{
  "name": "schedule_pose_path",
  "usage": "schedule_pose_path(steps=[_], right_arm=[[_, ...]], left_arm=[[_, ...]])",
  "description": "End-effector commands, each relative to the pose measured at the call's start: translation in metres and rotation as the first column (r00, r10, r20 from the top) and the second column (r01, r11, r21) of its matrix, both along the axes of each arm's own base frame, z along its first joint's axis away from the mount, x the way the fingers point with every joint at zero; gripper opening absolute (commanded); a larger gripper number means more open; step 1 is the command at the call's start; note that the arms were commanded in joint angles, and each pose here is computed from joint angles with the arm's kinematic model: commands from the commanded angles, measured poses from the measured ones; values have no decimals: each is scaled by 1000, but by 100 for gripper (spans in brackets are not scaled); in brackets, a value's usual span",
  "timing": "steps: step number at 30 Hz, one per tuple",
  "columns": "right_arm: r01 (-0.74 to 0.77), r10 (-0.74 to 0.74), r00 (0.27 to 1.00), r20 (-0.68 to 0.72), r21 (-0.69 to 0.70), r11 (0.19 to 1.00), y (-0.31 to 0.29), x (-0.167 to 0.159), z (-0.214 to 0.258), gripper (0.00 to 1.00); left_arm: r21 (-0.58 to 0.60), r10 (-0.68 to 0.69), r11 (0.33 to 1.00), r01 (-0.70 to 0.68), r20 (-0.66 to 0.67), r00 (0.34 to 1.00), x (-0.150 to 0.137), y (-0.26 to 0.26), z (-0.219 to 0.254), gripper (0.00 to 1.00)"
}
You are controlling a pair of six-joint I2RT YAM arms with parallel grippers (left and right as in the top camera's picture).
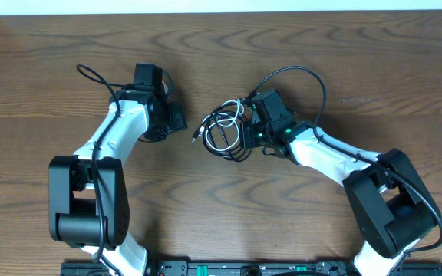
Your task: Untangle cables
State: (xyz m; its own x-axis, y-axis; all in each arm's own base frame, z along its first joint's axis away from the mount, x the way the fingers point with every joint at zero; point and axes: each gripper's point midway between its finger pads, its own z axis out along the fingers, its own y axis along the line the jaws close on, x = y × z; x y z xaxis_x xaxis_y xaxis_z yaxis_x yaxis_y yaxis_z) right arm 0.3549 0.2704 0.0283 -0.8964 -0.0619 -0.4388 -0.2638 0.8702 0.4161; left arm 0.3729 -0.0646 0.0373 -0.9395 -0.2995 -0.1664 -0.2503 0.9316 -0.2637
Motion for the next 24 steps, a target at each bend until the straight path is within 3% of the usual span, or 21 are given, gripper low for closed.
schedule_pose_path(steps=[1, 6, 10, 19, 24], right_arm=[[-4, 5, 999, -54, 10, 1000, -8, -3, -1, 1], [-36, 32, 989, -146, -27, 999, -40, -1, 6, 1], [-51, 31, 990, -138, -141, 989, -73, 15, 22, 1], [-68, 123, 982, 145, -337, 939, -98, 79, 68, 1], [-113, 196, 958, 210, -354, 928, -90, 88, 75, 1]], left_arm=[[-21, -33, 999, 33, 34, 999, 4, -4, 11, 55], [-33, -36, 999, 38, 34, 999, 4, -6, 11, 55], [-58, -55, 997, 57, 42, 998, 5, -11, 13, 55], [-57, -57, 997, 59, 43, 997, 5, -11, 13, 55], [-56, -57, 997, 60, 44, 997, 5, -11, 13, 55]])
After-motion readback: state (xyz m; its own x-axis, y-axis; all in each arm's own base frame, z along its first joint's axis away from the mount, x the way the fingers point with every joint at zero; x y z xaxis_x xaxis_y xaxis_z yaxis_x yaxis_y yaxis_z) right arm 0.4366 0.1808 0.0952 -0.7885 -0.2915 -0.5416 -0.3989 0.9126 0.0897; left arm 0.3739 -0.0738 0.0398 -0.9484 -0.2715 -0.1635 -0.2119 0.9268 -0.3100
